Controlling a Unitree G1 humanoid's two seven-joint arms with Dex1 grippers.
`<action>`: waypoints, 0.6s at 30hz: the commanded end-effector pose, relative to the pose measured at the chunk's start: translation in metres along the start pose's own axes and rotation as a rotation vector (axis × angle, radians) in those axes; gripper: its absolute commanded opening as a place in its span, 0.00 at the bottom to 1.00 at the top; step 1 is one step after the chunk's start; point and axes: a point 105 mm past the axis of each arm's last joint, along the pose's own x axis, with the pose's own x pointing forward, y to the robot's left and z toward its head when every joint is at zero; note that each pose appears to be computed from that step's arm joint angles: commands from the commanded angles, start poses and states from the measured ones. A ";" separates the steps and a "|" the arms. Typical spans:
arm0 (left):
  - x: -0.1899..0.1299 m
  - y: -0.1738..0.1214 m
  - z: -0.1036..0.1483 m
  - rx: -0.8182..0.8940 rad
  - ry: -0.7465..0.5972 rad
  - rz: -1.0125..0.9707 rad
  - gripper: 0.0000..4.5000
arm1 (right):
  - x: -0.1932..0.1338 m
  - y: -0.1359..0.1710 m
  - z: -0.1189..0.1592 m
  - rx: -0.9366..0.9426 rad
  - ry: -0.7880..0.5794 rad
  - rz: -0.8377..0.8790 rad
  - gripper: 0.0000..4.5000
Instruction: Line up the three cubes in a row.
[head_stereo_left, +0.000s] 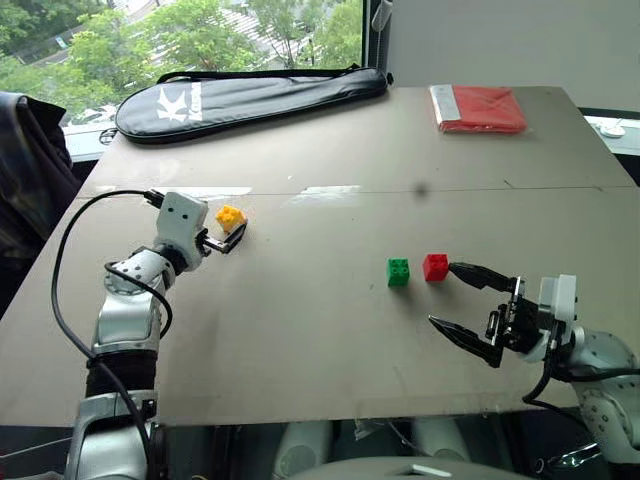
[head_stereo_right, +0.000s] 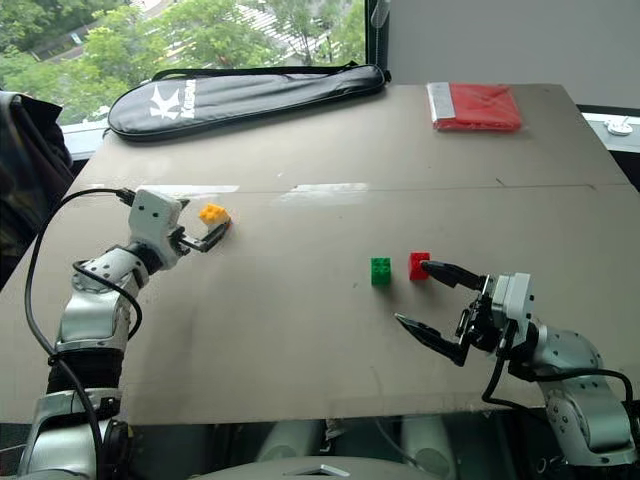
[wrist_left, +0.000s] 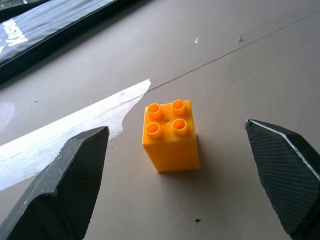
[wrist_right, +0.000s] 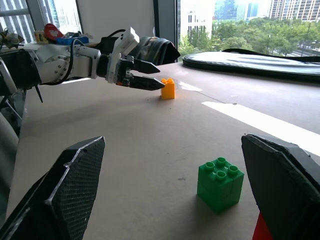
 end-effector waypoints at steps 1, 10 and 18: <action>0.010 0.002 -0.011 0.021 0.055 -0.046 0.99 | 0.005 0.002 0.009 -0.029 -0.028 0.004 1.00; 0.019 0.004 -0.043 -0.019 0.151 -0.107 0.88 | 0.003 -0.003 0.003 -0.049 0.004 -0.097 1.00; 0.022 -0.001 -0.045 -0.032 0.149 -0.145 0.30 | 0.001 -0.001 -0.001 -0.052 -0.002 -0.107 1.00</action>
